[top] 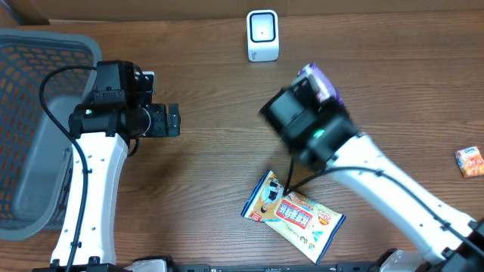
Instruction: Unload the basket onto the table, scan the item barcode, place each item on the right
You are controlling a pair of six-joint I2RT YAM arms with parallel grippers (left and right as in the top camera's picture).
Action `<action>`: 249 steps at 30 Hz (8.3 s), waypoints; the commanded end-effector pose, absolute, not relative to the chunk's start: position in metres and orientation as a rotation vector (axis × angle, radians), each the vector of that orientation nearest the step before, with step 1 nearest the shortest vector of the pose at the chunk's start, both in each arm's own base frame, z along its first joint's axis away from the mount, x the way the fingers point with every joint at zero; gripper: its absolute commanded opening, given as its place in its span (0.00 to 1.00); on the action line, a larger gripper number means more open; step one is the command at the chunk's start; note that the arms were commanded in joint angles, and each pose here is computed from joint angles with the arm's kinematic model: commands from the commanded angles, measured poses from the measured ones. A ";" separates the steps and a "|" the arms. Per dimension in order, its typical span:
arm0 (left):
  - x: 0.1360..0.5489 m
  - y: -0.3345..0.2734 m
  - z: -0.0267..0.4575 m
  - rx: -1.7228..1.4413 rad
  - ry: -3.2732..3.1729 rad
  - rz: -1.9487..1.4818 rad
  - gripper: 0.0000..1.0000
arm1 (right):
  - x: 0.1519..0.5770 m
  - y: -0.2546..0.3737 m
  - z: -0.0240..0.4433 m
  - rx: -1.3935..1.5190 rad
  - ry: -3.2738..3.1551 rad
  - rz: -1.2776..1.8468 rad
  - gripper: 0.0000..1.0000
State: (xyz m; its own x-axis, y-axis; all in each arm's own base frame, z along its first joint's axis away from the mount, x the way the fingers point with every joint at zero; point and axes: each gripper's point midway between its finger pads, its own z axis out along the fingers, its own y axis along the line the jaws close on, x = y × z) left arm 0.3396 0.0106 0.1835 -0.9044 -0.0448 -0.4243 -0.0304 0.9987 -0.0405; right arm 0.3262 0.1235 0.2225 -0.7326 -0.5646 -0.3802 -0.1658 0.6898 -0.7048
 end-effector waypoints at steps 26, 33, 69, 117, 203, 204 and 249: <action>0.340 0.013 0.187 -0.071 2.689 -0.039 1.00 | 0.265 0.287 0.056 -1.121 1.653 -1.175 0.96; 0.340 0.013 0.187 -0.071 2.689 -0.039 1.00 | 0.214 0.329 0.056 -1.039 1.823 -0.818 1.00; 0.340 0.013 0.187 -0.071 2.689 -0.039 1.00 | 0.309 0.239 0.140 -0.429 2.808 1.052 1.00; 0.340 0.013 0.187 -0.071 2.689 -0.039 1.00 | 0.288 0.305 0.013 -0.474 2.805 1.297 0.04; 0.340 0.013 0.187 -0.071 2.689 -0.039 1.00 | 0.620 0.197 0.220 -0.874 0.923 -1.070 0.04; 0.340 0.013 0.187 -0.071 2.689 -0.039 1.00 | 0.622 0.198 0.221 -0.881 0.917 -1.066 0.04; 0.340 0.013 0.187 -0.071 2.689 -0.039 1.00 | 0.650 0.188 0.197 -0.979 0.899 -0.935 0.04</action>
State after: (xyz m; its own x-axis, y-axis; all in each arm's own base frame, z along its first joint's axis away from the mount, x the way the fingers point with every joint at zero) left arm 0.3398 0.0105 0.1835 -0.9041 -0.0444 -0.4250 -0.0300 0.9987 -0.0404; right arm 0.6477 0.1868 0.1843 0.3123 -0.9346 -0.1703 0.1929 0.2379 -0.9519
